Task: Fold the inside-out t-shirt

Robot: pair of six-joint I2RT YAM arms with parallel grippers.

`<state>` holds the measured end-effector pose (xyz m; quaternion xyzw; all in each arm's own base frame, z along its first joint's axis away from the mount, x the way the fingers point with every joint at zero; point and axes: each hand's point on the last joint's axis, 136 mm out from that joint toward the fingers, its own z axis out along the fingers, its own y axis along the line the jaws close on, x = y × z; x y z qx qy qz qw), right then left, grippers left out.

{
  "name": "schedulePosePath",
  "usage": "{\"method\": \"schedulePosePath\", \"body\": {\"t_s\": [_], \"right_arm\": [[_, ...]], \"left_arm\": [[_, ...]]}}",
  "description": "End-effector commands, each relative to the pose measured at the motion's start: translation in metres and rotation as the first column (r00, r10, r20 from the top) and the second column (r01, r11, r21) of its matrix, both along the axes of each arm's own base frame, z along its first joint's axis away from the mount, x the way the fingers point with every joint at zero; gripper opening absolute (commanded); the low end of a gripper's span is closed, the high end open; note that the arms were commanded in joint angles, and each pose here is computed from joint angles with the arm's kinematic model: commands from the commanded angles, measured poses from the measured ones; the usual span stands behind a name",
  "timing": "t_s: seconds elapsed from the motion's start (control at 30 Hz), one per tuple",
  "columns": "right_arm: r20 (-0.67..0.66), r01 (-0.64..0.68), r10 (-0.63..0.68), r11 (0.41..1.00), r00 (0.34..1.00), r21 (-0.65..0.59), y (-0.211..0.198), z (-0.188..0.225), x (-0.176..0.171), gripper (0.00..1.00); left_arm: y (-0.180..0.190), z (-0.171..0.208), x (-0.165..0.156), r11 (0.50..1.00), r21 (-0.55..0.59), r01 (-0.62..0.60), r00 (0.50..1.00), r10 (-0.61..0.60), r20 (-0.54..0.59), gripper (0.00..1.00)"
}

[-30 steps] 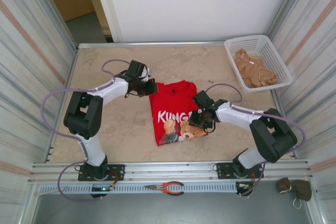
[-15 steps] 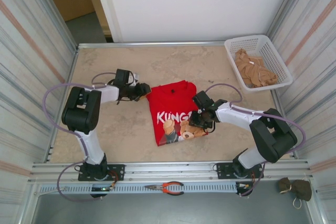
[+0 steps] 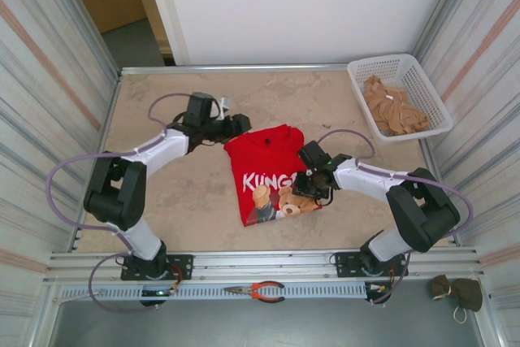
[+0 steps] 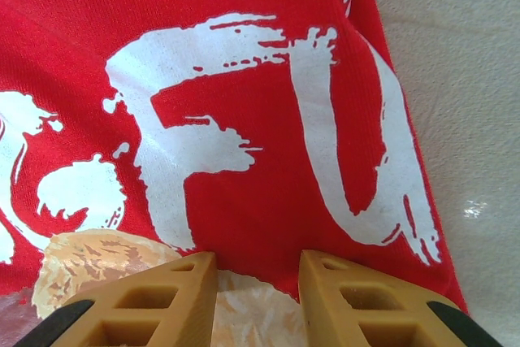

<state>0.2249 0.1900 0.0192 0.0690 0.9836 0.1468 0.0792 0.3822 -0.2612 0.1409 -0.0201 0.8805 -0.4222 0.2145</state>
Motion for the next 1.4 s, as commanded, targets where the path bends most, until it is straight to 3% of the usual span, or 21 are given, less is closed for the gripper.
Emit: {"method": "schedulePosePath", "body": {"t_s": [0.0,0.17,0.4,0.57,0.63,0.73,0.83,1.03,1.37], "right_arm": [[-0.061,0.031,-0.036,0.996,0.997,-0.08,-0.018,-0.019,-0.02,0.32],[-0.08,0.046,-0.052,0.996,0.995,-0.081,-0.018,-0.025,-0.039,0.32],[-0.05,0.034,-0.035,0.999,0.998,-0.019,0.011,-0.007,-0.05,0.33],[0.071,0.036,-0.038,0.999,0.997,0.031,0.008,0.05,-0.002,0.47],[0.128,0.052,-0.059,0.997,0.99,0.057,-0.006,0.076,0.025,0.59],[0.179,0.076,-0.087,0.995,0.98,0.065,-0.031,0.1,0.063,0.8],[0.174,0.08,-0.09,0.995,0.981,0.065,-0.047,0.104,0.096,0.9],[0.112,0.039,-0.048,0.996,0.993,0.079,-0.039,0.082,0.136,0.93],[0.019,0.013,-0.014,0.999,1.0,0.041,-0.02,0.032,0.148,0.93]], "left_arm": [[0.002,-0.046,-0.007,0.998,0.046,-0.038,0.99,0.044,-0.133,0.59],[0.011,-0.087,-0.007,0.99,0.137,-0.025,0.983,0.05,-0.179,0.59],[0.011,-0.092,0.013,0.988,0.149,0.033,0.988,-0.01,-0.151,0.58],[0.002,-0.043,0.021,0.992,0.092,0.088,0.995,-0.082,-0.064,0.59],[0.006,-0.02,0.021,0.992,0.095,0.089,0.996,-0.087,-0.02,0.6],[0.021,-0.004,0.02,0.989,0.137,0.061,0.998,-0.061,-0.007,0.64],[0.04,-0.011,0.018,0.964,0.263,0.047,0.998,-0.031,-0.063,0.67],[0.061,-0.054,0.013,0.901,0.424,0.092,0.975,0.006,-0.223,0.68],[0.06,-0.084,0.016,0.881,0.449,0.149,0.961,-0.022,-0.275,0.69]]}}
